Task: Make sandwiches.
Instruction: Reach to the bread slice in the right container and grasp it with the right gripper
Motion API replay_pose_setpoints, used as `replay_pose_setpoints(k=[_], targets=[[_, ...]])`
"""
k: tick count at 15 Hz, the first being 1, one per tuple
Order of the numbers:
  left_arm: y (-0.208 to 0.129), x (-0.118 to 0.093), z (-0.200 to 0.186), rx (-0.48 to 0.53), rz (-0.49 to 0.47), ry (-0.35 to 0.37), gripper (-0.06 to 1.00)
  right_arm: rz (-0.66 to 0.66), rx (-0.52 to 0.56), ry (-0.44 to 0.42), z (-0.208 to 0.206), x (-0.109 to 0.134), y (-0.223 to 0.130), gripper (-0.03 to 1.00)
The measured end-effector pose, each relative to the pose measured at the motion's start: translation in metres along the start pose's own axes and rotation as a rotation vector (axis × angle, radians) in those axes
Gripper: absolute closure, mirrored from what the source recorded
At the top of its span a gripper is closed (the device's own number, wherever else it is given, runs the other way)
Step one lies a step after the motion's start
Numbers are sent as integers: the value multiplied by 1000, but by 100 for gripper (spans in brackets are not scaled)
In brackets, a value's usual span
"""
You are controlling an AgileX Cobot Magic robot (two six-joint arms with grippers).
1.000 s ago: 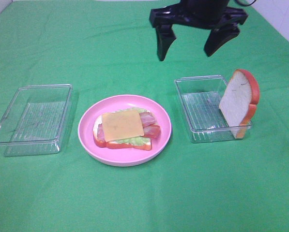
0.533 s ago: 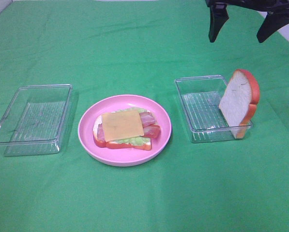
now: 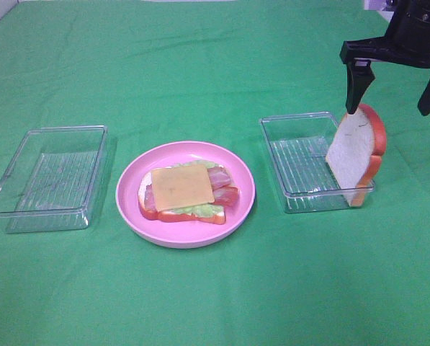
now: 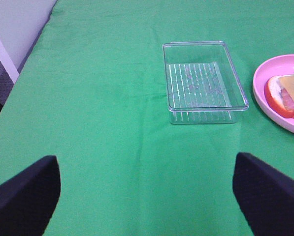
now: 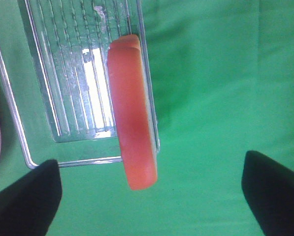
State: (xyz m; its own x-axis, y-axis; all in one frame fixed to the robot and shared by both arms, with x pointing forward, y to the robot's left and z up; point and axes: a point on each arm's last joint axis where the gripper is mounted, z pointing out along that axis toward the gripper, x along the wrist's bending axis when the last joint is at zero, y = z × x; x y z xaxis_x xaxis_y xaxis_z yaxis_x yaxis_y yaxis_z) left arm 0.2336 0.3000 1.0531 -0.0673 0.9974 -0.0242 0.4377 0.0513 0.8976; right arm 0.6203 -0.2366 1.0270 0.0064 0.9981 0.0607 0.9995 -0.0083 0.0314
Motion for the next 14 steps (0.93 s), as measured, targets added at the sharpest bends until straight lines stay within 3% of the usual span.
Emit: replay_pose_setpoints(k=[3,10,13,14], targets=[[0,0,0,0,0,0,6,-12,31,46,24,5,9,3],[0,0,0,0,0,0,6,-21,78,46,58,5,18,5],[0,0,0,0,0,0,6,-22,78,46,58,5,18,42],[0,0,0,0,0,0,6,-22,78,46,58,5,18,49]])
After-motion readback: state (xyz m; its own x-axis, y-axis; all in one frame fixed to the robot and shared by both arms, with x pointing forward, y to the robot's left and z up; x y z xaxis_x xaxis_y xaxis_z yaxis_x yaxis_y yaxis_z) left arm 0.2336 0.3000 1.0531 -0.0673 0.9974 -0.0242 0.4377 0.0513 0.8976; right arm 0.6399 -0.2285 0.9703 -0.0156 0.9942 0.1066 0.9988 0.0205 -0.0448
